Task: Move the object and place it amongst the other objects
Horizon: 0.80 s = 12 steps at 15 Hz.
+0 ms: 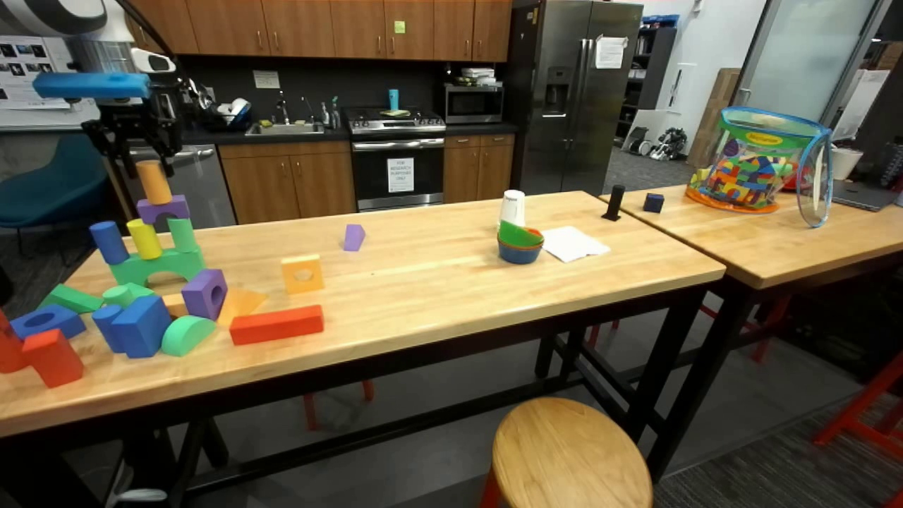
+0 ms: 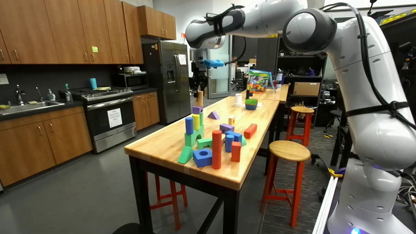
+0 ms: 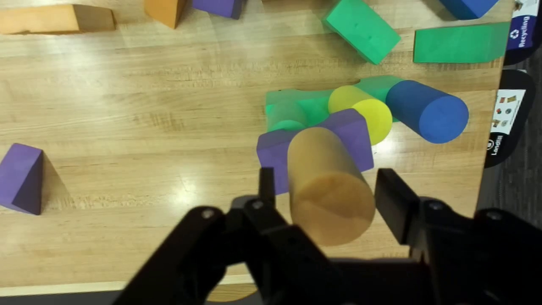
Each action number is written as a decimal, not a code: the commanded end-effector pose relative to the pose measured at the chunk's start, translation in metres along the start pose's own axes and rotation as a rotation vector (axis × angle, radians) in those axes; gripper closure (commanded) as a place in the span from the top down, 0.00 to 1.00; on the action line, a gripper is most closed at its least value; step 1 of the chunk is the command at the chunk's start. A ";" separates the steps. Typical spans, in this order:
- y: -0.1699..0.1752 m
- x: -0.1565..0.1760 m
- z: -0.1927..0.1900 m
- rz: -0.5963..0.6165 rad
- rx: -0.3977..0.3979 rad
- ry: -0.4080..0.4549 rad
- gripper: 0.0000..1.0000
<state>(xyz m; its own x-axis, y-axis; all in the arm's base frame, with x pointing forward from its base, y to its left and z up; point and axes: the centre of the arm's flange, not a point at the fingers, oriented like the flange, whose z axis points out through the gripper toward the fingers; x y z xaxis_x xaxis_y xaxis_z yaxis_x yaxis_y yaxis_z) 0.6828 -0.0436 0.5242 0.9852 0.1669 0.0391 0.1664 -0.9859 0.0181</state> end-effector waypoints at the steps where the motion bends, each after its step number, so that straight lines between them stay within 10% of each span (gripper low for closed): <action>1: 0.002 0.002 -0.002 -0.015 0.011 0.012 0.31; 3: 0.002 0.002 -0.002 -0.015 0.012 0.011 0.16; 12: -0.009 -0.017 -0.056 -0.027 -0.019 0.105 0.16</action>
<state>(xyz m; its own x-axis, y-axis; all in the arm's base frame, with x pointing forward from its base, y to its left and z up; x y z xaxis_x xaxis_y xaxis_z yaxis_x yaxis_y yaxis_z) 0.6827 -0.0419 0.5391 0.9825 0.1702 0.0760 0.1687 -0.9853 0.0260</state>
